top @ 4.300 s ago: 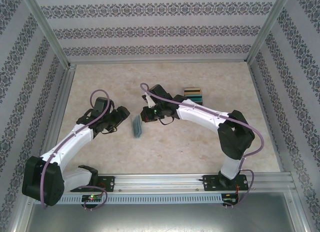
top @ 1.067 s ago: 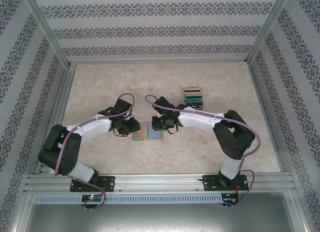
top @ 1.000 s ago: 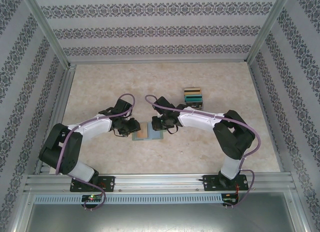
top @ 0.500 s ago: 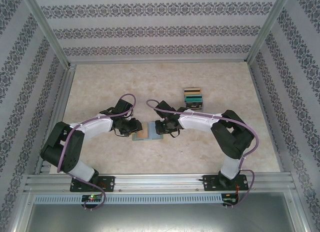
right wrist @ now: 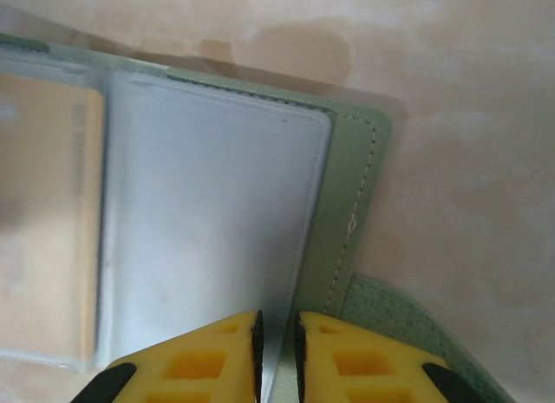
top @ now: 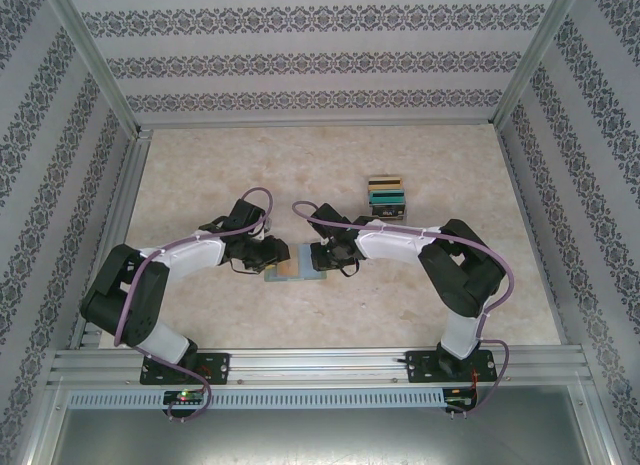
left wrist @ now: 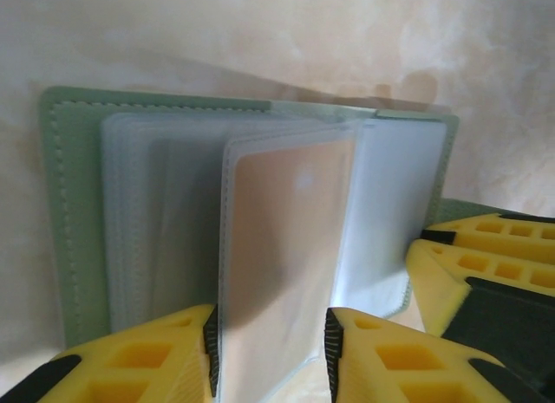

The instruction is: Take the credit cards out of the card holder

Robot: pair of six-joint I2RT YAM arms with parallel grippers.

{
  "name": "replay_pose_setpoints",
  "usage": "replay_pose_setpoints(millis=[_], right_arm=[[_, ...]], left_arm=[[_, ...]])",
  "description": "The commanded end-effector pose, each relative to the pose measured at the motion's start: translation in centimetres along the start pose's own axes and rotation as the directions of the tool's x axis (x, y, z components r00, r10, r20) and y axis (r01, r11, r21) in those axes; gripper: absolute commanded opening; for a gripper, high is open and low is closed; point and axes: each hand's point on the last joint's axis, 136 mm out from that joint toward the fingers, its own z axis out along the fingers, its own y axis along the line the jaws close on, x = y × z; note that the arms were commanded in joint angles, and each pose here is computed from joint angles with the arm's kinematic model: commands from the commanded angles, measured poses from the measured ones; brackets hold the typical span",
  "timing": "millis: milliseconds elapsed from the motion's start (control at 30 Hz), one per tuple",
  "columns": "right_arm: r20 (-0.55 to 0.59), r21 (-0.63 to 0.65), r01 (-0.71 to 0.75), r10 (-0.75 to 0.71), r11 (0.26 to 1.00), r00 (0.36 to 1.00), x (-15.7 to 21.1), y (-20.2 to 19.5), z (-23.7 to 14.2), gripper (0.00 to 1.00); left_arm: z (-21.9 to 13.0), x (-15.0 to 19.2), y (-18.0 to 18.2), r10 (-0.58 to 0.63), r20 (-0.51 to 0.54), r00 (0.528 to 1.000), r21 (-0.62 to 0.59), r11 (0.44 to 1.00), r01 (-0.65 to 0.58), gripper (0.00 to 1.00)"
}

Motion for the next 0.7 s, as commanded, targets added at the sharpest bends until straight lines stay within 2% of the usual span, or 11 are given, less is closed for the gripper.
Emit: replay_pose_setpoints(millis=[0,300,667], right_arm=[[-0.031,0.029,-0.013,0.014,0.999,0.999,1.3,-0.7,1.2,0.21],[-0.012,0.026,-0.021,0.021,0.999,1.0,1.0,-0.7,0.7,0.22],[0.115,-0.006,-0.096,0.096,0.995,0.989,-1.0,-1.9,-2.7,0.23]], left_arm=[[-0.5,0.1,-2.8,0.04,0.011,0.999,0.124,0.991,-0.041,0.39],[-1.0,0.1,-5.7,0.073,0.018,0.997,0.234,0.969,-0.075,0.4],[-0.1,0.5,-6.8,0.087,-0.003,0.996,0.25,0.965,-0.084,0.4]])
